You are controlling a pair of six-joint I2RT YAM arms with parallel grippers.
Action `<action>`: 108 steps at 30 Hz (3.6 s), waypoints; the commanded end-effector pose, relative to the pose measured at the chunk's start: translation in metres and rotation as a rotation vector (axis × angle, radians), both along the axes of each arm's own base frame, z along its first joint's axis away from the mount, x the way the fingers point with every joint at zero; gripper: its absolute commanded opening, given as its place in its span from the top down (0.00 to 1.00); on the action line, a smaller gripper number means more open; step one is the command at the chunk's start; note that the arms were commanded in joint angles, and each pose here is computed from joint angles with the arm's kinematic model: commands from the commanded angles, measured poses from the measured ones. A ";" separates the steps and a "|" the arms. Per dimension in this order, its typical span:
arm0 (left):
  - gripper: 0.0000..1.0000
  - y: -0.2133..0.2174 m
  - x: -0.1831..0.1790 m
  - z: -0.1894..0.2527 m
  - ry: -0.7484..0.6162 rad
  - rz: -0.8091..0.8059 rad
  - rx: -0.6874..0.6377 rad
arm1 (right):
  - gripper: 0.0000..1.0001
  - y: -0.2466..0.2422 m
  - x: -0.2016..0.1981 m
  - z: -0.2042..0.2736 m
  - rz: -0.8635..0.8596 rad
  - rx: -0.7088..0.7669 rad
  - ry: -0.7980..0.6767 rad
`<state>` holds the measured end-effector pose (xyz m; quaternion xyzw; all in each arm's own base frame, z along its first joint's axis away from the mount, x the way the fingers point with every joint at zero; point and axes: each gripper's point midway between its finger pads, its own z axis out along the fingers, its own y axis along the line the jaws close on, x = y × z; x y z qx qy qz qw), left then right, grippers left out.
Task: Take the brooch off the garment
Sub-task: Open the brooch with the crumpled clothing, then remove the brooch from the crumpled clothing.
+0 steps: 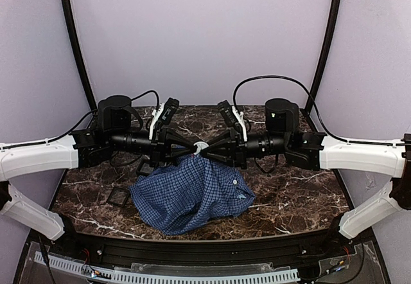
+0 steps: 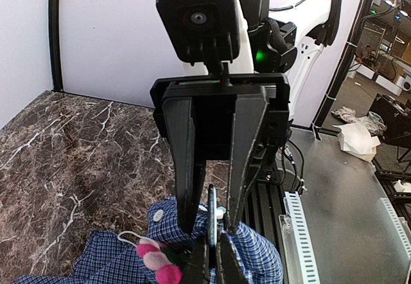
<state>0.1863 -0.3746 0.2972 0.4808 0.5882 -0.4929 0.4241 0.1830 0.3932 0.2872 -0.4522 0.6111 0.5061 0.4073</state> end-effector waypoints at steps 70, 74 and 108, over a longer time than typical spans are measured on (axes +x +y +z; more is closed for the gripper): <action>0.99 -0.014 -0.016 0.000 -0.047 -0.078 0.022 | 0.76 0.006 0.075 -0.023 -0.076 -0.039 0.107; 0.99 -0.014 -0.017 0.002 -0.048 -0.077 0.013 | 0.67 0.005 0.058 -0.024 0.008 -0.051 0.092; 0.99 -0.004 0.005 0.002 -0.006 -0.010 -0.005 | 0.68 -0.006 0.006 0.005 -0.001 0.001 -0.110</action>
